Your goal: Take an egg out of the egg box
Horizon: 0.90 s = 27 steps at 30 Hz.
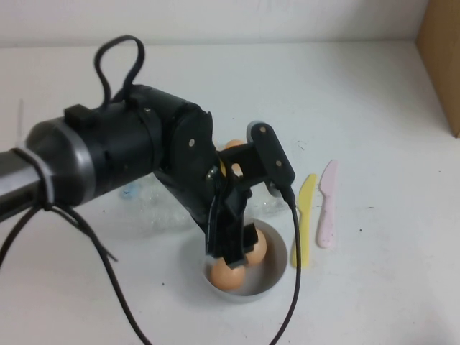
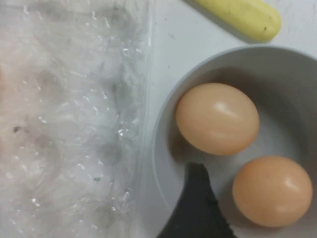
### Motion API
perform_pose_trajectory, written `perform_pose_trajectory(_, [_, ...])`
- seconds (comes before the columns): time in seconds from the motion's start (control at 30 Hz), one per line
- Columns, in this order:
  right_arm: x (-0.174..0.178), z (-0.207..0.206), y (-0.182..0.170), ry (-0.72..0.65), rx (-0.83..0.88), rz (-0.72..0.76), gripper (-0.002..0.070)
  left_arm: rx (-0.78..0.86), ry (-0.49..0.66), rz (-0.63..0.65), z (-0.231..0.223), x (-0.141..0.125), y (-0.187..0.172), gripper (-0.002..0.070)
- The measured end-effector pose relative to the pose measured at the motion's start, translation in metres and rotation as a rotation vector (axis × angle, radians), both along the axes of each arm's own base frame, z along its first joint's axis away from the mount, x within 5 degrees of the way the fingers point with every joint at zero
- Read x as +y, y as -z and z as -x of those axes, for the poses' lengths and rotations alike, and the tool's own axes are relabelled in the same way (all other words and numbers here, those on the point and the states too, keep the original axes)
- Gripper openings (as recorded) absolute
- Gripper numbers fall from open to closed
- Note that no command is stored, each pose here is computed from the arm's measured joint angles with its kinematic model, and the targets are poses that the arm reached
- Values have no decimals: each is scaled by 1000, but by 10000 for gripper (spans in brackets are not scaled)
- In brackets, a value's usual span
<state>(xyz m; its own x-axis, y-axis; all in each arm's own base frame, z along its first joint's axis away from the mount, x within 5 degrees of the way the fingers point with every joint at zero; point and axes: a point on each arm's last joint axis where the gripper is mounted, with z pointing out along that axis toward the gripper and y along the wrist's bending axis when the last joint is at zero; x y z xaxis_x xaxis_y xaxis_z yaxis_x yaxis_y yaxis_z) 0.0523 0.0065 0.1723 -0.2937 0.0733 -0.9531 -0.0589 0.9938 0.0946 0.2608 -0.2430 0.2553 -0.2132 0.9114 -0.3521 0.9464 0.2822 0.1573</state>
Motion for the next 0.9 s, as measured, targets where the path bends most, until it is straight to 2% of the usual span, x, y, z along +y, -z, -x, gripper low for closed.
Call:
perform_pose_trajectory(0.07, [0,0,0,0,0,0,-17,-21,-10,12,1,2,-8,449])
perform_pose_trajectory(0.1, [0,0,0,0,0,0,-17,-38,-25,24,2,4,-14,412])
perform_pose_trajectory(0.2, [0,0,0,0,0,0,-17,-80,-71,63,6,10,-26,269])
perform_pose_trajectory(0.27, [0,0,0,0,0,0,-17,-115,-107,108,14,18,-31,111])
perform_pose_trajectory(0.37, [0,0,0,0,0,0,-17,-178,-141,200,31,34,-37,33])
perform_pose_trajectory(0.67, [0,0,0,0,0,0,-17,-247,-274,453,97,91,-33,0])
perform_pose_trajectory(0.9, [0,0,0,0,0,0,-17,-305,-306,595,132,122,-63,0])
